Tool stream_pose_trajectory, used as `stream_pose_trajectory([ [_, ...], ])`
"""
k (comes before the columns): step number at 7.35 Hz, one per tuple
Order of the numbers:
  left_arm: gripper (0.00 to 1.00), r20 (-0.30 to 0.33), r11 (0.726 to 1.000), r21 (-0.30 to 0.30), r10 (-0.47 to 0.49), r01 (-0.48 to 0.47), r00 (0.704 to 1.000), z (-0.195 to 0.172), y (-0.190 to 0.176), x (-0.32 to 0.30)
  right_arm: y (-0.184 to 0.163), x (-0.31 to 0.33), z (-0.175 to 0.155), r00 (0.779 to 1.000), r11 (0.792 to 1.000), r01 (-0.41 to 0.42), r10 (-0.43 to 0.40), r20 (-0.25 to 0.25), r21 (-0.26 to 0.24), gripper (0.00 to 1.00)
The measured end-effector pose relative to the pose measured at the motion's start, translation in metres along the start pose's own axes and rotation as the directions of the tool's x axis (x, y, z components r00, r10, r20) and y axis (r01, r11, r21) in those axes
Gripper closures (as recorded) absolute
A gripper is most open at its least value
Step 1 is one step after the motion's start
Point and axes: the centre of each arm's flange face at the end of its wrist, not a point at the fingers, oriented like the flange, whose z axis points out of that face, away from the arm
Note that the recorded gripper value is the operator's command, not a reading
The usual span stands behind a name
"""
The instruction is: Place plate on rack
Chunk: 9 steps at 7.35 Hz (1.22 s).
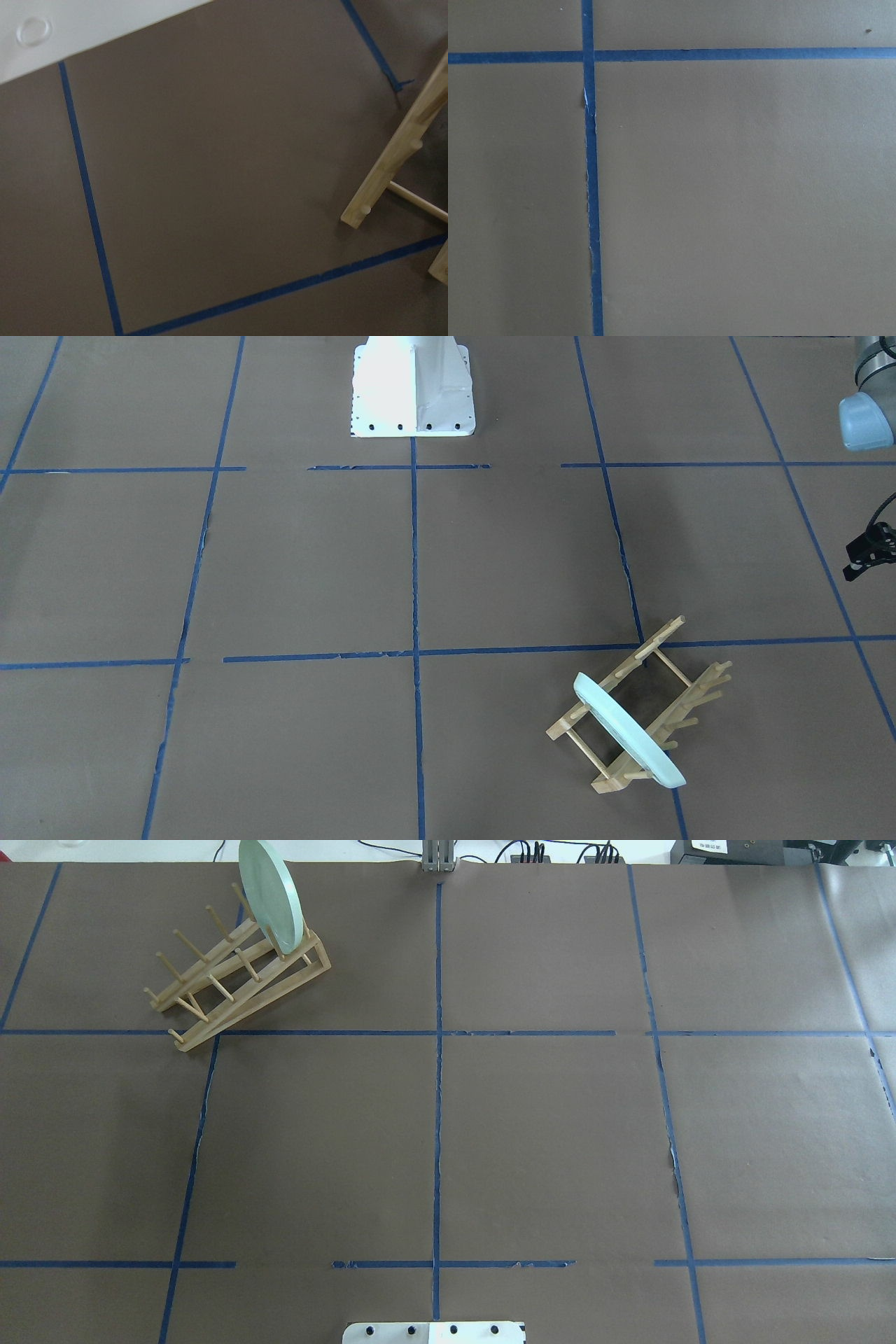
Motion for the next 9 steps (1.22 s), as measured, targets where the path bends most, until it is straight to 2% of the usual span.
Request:
stream_pose_trajectory([
  [3, 0.00, 0.024, 0.992, -0.032, -0.122, 0.123, 0.992, -0.006, 0.031, -0.064, 0.000, 0.000, 0.000, 1.000, 1.000, 0.000, 0.000, 0.000, 0.000, 0.00],
  [6, 0.00, 0.029, 0.967, -0.039, -0.249, 0.250, 0.968, -0.011, 0.077, -0.131, 0.000, 0.000, 0.000, 1.000, 1.000, -0.001, 0.001, 0.000, 0.000, 0.00],
  [9, 0.00, -0.002, 0.964, -0.066, -0.259, 0.258, 0.966, -0.005, 0.113, -0.156, 0.000, 0.000, 0.000, 1.000, 1.000, -0.001, 0.001, 0.000, 0.000, 0.00],
])
